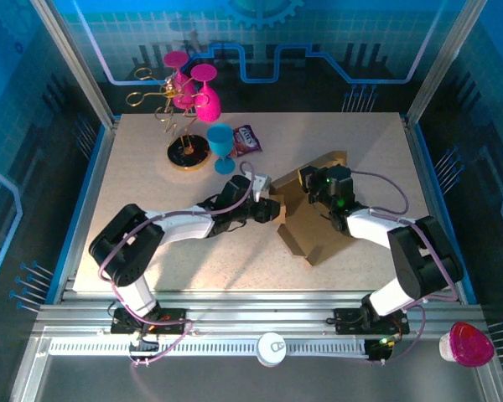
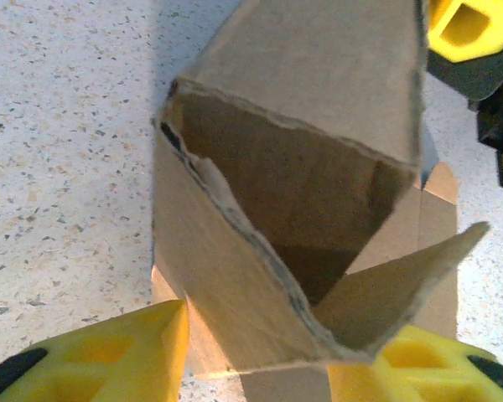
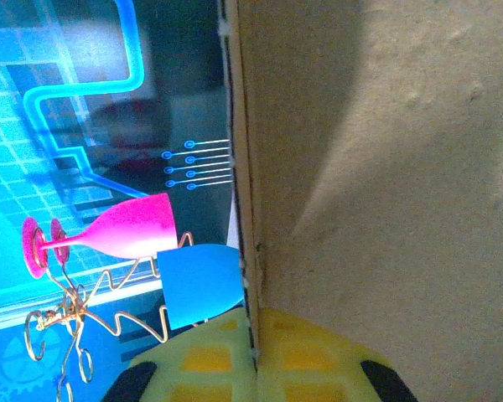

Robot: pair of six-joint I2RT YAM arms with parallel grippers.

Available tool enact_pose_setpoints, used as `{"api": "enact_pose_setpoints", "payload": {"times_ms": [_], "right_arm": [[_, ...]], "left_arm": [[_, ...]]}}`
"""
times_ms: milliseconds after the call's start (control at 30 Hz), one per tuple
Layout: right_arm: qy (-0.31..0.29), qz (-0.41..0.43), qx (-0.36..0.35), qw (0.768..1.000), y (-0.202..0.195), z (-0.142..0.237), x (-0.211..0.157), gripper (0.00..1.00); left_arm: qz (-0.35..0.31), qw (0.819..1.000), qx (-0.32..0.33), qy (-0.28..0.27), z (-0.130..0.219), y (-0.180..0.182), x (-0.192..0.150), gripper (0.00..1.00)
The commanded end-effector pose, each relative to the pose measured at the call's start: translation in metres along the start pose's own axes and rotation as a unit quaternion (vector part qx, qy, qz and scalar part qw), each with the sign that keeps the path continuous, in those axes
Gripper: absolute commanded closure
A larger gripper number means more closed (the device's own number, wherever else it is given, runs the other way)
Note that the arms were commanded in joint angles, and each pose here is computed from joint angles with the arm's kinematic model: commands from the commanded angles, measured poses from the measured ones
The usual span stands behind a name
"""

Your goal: Fold the paper box

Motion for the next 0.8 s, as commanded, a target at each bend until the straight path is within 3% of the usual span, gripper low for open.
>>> {"api": "enact_pose_setpoints", "payload": {"times_ms": [0,767], "right_arm": [[0.004,-0.002,-0.002,1.000,-0.006,0.002,0.002,1.00],[0.002,-0.005,0.000,1.000,-0.016,0.005,0.002,1.00]], "left_arm": [[-0.001,0.999,0.025,-0.033,-0.007,-0.002,0.018,0.49],[0.020,0.985,0.167,-0.032,-0.024,0.019,0.021,0.52]]}}
Point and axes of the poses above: each hand's point on the last joint's axis, 136 mm out from that joint toward the fingers, its own z axis back along the fingers, its own y axis along the line the jaws close on, x = y × z, the point moved 1 cm from there along z, back along the fingers, and after that the axes turned 6 degrees about -z, right-handed, at the moved point
